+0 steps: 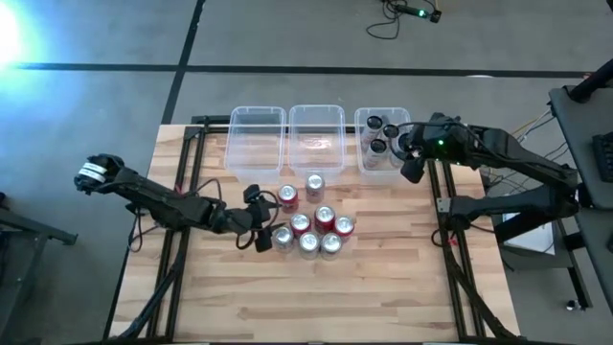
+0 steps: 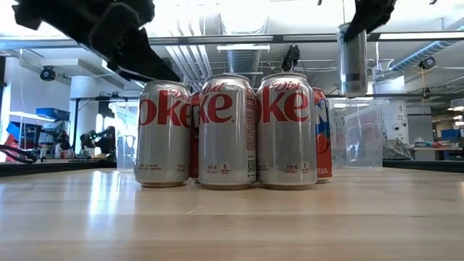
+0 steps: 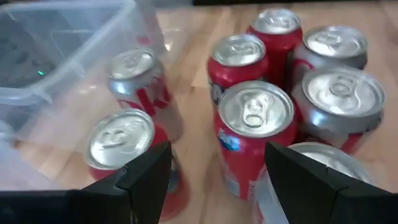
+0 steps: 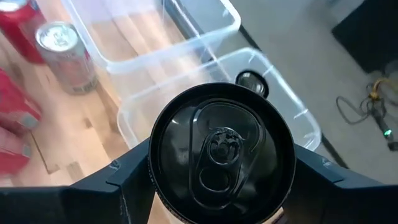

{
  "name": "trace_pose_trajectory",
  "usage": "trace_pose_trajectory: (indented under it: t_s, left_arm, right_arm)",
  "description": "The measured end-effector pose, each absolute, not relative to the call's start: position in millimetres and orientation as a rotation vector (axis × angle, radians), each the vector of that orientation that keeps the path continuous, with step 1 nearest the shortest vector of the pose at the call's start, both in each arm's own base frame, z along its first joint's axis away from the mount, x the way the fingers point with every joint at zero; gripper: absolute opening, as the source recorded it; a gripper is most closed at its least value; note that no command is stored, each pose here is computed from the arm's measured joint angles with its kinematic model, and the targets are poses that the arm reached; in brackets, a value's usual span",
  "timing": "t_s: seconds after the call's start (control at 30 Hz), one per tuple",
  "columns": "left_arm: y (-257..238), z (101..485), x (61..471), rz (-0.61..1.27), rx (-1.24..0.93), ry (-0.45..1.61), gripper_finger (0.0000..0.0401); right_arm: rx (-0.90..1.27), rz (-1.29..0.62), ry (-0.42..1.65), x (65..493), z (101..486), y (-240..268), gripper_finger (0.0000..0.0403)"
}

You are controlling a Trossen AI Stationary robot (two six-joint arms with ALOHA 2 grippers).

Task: Sort soda cans
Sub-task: Put the white-pink soda can into the right transparent bin

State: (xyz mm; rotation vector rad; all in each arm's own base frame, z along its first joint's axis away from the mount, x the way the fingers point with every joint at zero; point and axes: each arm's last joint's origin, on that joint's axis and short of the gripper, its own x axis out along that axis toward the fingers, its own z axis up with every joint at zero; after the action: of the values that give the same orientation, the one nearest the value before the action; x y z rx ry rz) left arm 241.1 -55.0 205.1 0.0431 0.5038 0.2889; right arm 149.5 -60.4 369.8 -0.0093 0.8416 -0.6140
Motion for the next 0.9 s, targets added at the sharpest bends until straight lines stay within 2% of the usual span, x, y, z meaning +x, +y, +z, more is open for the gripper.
trace_pose_trajectory:
  t_s: [0.4,0.6,0.9]
  left_arm:
    - [-51.9,207.2,241.9,0.291,0.021,0.49,0.0242]
    - [-51.9,207.5,241.7,0.287,0.02,0.491,0.0242]
    - [-51.9,207.3,241.5,0.285,0.028,0.494,0.0242]
  right_arm:
    - [0.131,-0.696,0.854,150.6,320.5,-97.1,0.0254]
    - [0.255,-0.697,0.831,143.6,296.1,-116.0,0.0256]
    - [0.33,-0.685,0.827,143.5,265.2,-129.3,0.0257]
